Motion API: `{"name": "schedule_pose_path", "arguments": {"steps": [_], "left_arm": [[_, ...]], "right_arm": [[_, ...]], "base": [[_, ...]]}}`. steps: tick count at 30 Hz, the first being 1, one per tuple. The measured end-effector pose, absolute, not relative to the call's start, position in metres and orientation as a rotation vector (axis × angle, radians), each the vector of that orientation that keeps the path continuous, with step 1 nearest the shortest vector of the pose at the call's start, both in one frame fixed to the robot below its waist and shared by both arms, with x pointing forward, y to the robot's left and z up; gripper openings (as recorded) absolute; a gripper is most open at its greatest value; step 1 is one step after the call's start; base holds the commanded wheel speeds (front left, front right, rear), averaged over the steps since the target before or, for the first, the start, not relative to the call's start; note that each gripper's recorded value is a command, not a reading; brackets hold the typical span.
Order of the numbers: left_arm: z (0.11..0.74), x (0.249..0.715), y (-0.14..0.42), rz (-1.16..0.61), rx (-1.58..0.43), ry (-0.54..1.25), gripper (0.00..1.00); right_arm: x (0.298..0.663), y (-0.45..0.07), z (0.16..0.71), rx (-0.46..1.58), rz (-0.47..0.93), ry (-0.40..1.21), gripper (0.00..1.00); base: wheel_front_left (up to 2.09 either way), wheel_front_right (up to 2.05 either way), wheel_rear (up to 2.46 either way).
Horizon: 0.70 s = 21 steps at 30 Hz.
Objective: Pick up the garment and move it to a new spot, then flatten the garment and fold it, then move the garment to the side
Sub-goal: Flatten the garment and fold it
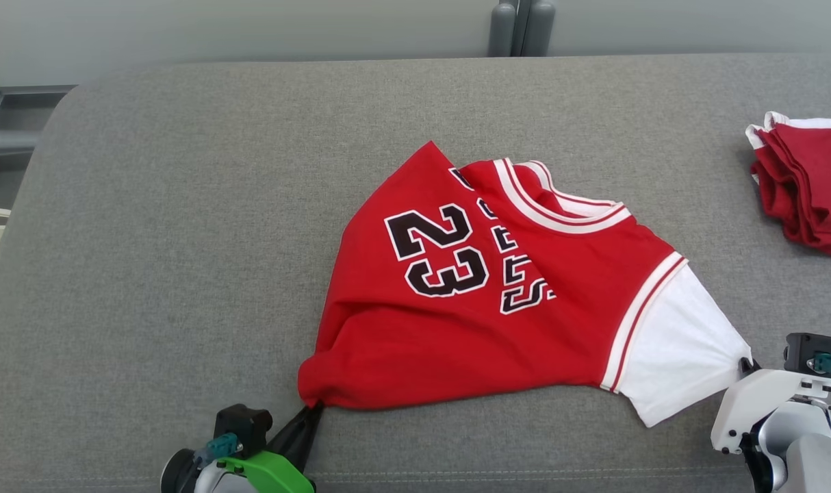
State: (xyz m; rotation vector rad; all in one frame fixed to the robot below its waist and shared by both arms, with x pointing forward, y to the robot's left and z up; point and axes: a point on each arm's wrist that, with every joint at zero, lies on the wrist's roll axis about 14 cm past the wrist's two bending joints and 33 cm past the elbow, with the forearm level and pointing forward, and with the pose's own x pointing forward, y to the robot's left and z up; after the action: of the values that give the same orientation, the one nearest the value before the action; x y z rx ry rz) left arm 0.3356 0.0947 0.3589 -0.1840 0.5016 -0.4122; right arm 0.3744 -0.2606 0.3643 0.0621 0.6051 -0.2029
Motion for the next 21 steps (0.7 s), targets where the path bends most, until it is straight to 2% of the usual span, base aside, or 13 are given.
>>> {"name": "schedule_pose_path", "arguments": {"steps": [5, 10, 21], "left_arm": [[0.372, 0.343, 0.096, -0.403, -0.204, 0.449, 0.0], [0.411, 0.363, 0.101, -0.388, -0.23, 0.314, 0.0], [0.496, 0.388, 0.102, -0.453, -0.165, 0.115, 0.0]], "right_arm": [[0.377, -0.26, 0.371, 0.091, -0.207, 0.571, 0.0], [0.39, -0.257, 0.398, 0.239, -0.22, 0.446, 0.0], [0.421, -0.23, 0.48, 0.387, -0.1, 0.229, 0.0]], "base": [[0.0, 0.0, 0.0], [0.0, 0.0, 0.0], [0.0, 0.0, 0.0]]}}
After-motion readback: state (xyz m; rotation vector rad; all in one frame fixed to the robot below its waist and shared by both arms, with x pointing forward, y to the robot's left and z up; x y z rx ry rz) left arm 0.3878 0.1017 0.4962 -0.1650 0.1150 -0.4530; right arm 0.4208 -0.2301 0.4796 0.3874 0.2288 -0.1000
